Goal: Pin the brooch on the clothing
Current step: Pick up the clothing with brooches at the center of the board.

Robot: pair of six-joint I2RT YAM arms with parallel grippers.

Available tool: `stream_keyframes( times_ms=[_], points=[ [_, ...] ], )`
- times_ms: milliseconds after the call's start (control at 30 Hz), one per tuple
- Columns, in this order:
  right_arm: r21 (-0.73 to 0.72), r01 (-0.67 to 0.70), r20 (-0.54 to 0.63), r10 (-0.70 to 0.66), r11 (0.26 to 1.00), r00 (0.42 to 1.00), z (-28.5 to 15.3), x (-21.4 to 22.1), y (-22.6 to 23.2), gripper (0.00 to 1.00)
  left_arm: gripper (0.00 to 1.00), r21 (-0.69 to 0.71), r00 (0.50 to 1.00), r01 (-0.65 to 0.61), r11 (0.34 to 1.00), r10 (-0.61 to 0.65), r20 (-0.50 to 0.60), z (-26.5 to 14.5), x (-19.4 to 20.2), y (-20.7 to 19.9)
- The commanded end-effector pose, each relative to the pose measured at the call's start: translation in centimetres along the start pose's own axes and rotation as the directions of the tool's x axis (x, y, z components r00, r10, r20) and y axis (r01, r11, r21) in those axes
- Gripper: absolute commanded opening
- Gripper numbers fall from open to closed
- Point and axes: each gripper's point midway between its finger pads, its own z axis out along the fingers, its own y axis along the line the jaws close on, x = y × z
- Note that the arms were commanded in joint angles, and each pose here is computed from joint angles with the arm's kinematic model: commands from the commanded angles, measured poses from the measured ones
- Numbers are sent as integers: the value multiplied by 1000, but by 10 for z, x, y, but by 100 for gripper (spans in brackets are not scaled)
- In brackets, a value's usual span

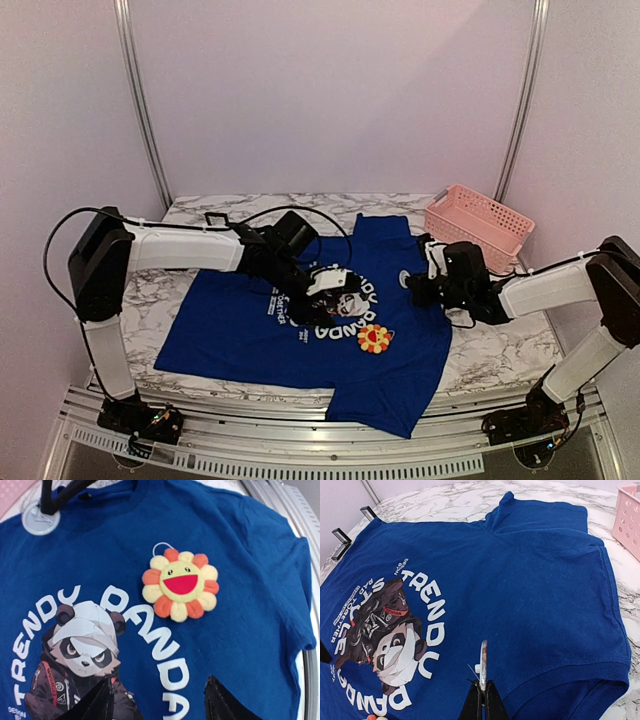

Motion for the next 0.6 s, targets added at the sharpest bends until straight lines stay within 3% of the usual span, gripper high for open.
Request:
stream_keyframes(
  times_ms=[0,300,567],
  points=[
    [-38,-19,62,21,999,998,-13,-16,10,0,62,-1,995,99,995,-99,-16,38,-1,8],
    [-55,-8,68,11,998,998,-20,-21,26,0,59,-19,976,209,978,-209,-58,70,15,23],
    [-26,11,107,-8,1000,994,-25,-20,47,0,40,-65,985,169,983,-170,-6,72,34,15]
  ],
)
